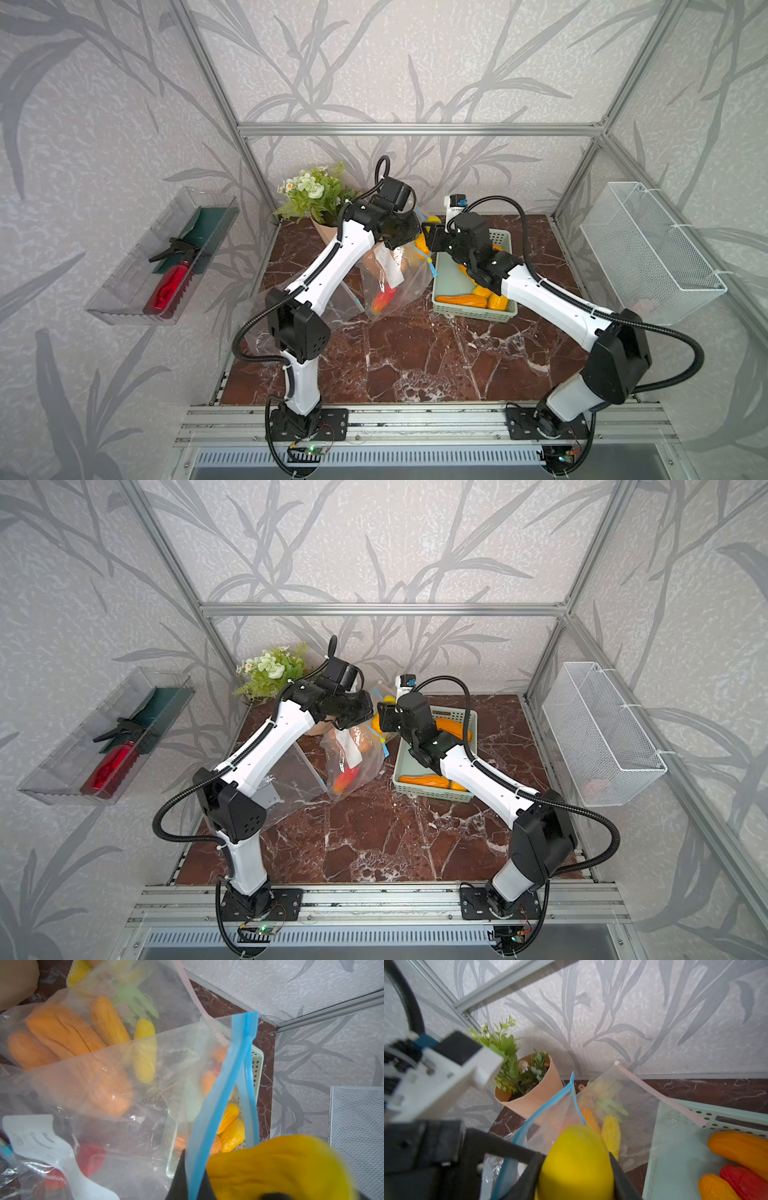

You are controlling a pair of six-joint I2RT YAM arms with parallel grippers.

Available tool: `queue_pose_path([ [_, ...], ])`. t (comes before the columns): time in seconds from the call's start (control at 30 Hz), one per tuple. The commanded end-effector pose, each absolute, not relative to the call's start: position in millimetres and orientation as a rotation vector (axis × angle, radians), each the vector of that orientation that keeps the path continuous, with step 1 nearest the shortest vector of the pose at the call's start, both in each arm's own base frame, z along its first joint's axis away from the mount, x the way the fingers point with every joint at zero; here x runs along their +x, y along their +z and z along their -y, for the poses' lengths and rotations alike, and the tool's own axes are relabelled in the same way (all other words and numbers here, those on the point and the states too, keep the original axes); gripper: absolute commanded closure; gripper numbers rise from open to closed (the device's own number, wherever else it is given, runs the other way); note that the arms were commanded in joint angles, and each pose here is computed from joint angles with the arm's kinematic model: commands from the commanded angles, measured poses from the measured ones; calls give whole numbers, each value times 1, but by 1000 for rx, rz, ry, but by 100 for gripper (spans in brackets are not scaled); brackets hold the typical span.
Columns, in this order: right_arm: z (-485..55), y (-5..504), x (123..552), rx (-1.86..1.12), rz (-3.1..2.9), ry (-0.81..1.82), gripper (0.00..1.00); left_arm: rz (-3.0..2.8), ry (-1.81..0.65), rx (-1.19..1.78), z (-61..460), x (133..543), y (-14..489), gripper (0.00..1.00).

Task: Place the mango in a zip-top bag and seal the zipper
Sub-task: Place the mango in the zipper food storage bag, then pick up the mango from the basket.

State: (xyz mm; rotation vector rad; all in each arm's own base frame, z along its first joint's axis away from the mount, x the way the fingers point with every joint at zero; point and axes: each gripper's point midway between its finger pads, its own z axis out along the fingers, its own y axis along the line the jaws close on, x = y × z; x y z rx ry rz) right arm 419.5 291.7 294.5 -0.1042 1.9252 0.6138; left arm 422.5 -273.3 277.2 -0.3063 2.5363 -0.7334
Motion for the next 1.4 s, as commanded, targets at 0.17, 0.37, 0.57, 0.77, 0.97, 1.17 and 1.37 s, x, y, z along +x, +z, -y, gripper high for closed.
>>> queue_pose_path([
  [0.17, -275, 310, 414, -87, -1984, 535, 37, -2510, -809, -305, 285, 423, 293, 100],
  [0.37, -213, 308, 430, 194, -2095, 495, 30, -2515, -831, -291, 290, 424, 293, 100],
  [0.57, -164, 224, 441, 176, -2330, 265, 30, -2513, -847, -275, 295, 425, 293, 100],
  [0.77, -143, 146, 445, 53, -2555, 101, 30, -2515, -849, -262, 296, 424, 293, 100],
  [0.97, -136, 94, 453, -87, -2720, -78, 30, -2526, -850, -250, 299, 422, 290, 100],
  [1.17, -133, 64, 466, -164, -2778, -190, 31, -2531, -847, -247, 299, 420, 290, 100],
  [1.37, -138, 45, 476, -174, -2814, -195, 40, -2534, -843, -247, 298, 419, 290, 100],
])
